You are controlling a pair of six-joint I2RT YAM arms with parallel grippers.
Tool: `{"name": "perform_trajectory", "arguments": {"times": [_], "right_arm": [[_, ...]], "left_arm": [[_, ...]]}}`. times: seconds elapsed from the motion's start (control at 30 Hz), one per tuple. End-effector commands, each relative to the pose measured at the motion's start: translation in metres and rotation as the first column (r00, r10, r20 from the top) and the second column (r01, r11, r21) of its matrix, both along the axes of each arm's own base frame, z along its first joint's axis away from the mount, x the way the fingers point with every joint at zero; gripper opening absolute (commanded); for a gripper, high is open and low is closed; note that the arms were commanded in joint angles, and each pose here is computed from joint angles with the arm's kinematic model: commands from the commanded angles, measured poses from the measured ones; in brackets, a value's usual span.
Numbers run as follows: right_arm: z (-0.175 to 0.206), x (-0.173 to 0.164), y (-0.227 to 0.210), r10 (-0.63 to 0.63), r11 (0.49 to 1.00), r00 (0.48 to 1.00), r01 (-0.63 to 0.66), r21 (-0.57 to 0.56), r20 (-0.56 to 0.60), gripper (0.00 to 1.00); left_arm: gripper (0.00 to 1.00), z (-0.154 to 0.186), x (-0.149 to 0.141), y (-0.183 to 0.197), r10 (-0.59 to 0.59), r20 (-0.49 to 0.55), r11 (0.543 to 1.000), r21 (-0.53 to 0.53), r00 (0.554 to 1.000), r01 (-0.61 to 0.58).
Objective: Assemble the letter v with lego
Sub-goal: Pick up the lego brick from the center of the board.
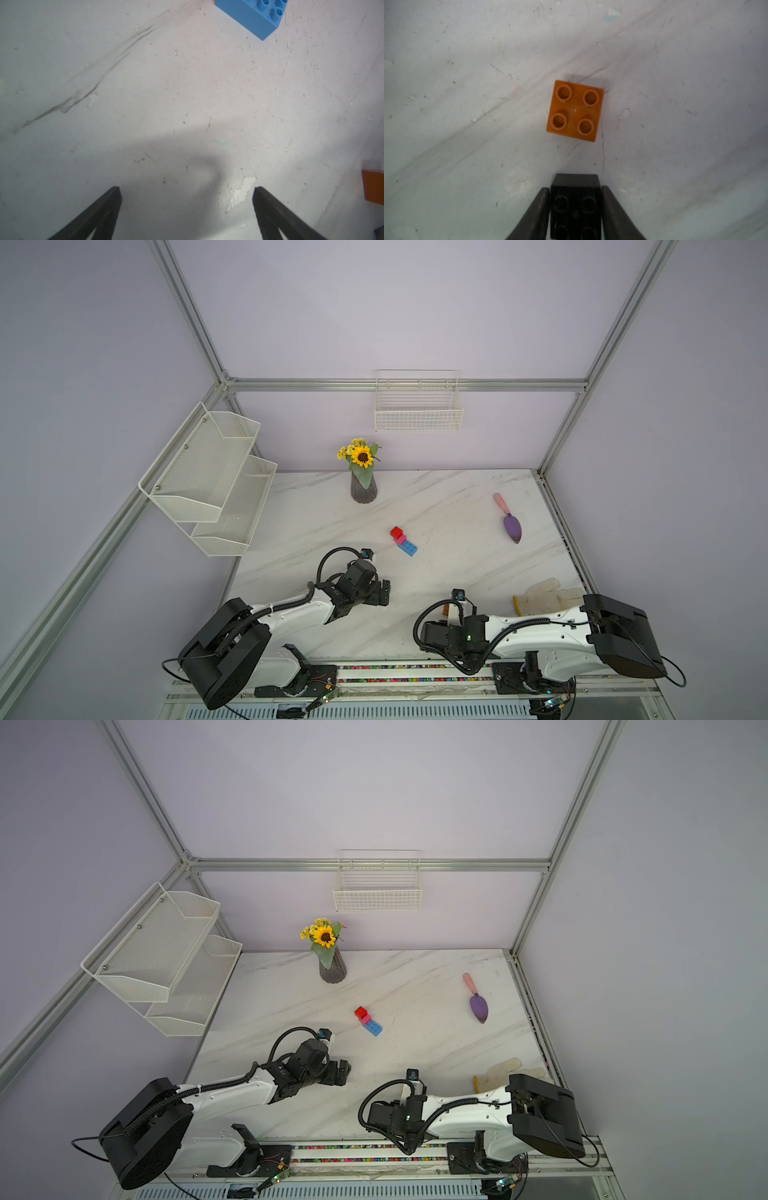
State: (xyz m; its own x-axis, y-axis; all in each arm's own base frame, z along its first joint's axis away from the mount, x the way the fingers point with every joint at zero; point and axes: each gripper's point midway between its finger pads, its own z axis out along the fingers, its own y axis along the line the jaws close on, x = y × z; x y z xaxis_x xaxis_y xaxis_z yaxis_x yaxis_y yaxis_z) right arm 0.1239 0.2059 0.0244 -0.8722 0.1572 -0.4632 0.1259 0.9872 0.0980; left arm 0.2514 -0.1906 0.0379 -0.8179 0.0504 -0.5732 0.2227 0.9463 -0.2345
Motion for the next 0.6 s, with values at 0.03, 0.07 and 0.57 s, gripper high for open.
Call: {"name": "perform_trajectory", "arguments": {"times": [0.03, 0.07, 0.57], "right_arm": [[-0.005, 0.000, -0.008, -0.048, 0.999, 0.999, 0.048, 0.016, 0.013, 0.43], [-0.006, -0.001, -0.009, -0.049, 0.999, 0.999, 0.049, 0.018, 0.010, 0.43], [0.013, 0.003, -0.003, 0.024, 0.999, 0.999, -0.025, 0.027, 0.045, 0.28]], "left_arm": [[1.00, 0.003, 0.001, -0.006, -0.004, 0.001, 1.000, -0.024, 1.000, 0.004], [1.00, 0.003, 0.001, -0.005, -0.003, 0.000, 1.000, -0.022, 1.000, 0.003], [1.00, 0.006, -0.001, -0.007, -0.003, 0.008, 0.999, -0.044, 1.000, 0.003]]}}
